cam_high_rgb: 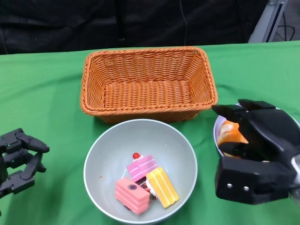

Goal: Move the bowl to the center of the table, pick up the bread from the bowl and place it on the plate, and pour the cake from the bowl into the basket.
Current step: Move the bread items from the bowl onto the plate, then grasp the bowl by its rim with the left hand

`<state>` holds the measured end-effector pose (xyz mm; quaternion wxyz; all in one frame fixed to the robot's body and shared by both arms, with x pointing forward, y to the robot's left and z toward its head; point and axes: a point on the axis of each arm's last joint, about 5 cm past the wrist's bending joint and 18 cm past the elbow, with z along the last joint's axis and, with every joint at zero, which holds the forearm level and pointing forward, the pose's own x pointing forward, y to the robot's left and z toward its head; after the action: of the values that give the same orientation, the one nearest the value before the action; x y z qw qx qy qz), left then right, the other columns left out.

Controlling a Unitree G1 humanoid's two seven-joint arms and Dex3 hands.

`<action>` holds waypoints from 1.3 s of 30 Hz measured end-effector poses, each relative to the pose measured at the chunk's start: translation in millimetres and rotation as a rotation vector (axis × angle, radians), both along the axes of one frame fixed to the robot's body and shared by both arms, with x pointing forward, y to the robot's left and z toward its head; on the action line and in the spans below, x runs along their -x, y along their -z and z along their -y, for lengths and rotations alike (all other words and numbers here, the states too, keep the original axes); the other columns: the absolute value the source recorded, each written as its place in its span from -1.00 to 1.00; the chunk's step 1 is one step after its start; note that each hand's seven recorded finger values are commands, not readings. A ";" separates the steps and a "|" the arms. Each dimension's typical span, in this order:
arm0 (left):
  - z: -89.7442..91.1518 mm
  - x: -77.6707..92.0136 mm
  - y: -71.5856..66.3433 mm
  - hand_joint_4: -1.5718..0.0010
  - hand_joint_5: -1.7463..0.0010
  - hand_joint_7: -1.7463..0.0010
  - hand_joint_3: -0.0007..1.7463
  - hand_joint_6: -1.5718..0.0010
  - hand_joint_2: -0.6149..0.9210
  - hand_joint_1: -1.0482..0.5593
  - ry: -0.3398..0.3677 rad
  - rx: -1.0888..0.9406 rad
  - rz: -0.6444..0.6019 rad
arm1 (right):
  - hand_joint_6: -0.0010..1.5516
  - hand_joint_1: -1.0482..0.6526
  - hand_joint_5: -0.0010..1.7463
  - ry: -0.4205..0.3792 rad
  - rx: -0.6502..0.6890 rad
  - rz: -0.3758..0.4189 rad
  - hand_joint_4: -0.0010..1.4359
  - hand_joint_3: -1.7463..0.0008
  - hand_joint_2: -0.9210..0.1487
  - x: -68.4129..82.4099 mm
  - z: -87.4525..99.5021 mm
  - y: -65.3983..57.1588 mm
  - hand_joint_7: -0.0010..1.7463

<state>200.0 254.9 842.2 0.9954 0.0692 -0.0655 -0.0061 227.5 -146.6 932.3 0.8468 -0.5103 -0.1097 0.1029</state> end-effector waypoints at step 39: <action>-3.1 15.5 -45.4 0.48 0.89 0.98 -0.98 0.42 1.00 -0.59 0.478 -0.525 0.241 | -0.28 0.07 0.98 0.031 -1.412 -0.243 -0.14 0.11 -0.77 51.5 21.3 30.1 0.62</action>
<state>184.5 258.0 887.7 0.8994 0.3052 -0.1927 -0.2465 176.0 -167.9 902.2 0.9824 0.1733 -0.0480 0.0515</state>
